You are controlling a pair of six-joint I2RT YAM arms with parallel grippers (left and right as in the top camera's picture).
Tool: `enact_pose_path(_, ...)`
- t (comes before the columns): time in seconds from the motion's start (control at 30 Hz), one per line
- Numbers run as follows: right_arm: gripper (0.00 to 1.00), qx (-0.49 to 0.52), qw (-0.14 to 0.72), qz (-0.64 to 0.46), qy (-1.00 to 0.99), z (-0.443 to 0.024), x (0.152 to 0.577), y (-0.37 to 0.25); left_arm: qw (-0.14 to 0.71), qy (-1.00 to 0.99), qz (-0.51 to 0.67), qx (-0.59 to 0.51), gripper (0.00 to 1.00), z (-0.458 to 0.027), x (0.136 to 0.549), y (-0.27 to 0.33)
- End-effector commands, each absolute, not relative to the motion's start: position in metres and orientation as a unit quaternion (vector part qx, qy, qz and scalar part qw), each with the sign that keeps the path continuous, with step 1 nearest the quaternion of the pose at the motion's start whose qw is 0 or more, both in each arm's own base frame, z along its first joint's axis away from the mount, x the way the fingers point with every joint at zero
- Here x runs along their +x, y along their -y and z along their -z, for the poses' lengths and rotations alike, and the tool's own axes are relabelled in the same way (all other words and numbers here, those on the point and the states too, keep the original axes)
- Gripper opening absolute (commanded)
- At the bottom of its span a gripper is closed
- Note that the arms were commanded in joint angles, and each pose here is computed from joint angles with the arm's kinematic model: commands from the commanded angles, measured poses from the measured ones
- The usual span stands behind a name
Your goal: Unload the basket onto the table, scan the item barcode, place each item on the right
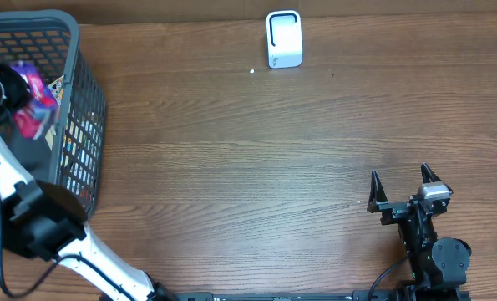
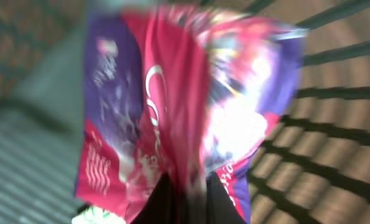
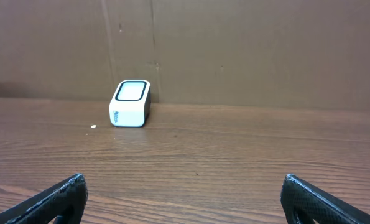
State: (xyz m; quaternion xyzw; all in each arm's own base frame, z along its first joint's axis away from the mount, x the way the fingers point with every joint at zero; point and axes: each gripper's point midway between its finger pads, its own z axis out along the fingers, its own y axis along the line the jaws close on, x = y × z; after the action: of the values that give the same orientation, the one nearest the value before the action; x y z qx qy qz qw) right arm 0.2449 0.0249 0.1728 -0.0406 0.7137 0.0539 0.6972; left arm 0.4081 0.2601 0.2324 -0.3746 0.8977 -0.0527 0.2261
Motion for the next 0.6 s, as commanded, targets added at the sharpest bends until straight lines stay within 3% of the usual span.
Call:
enact_pose_path(0.0,1.00,-0.035,0.699,-0.047,-0.713,-0.171,0.245,-0.021,0.354,-0.879,0.037,-0.316,0.04,-0.337,0.401,-0.231)
enact_pose_path(0.17,1.00,-0.035,0.699,-0.047,-0.713,-0.171,0.245,-0.021,0.421,-0.868,0.036,-0.259,0.04,-0.397,0.395,-0.181)
enact_pose_path(0.33,1.00,-0.035,0.699,-0.047,-0.713,-0.171,0.245,-0.021,0.429,-0.877,0.033,-0.212,0.04,-0.411,0.397,-0.132)
enact_pose_path(0.57,1.00,-0.035,0.699,-0.047,-0.713,-0.171,0.245,-0.021,0.366,-0.847,-0.111,-0.368,0.04,-0.378,0.382,-0.182)
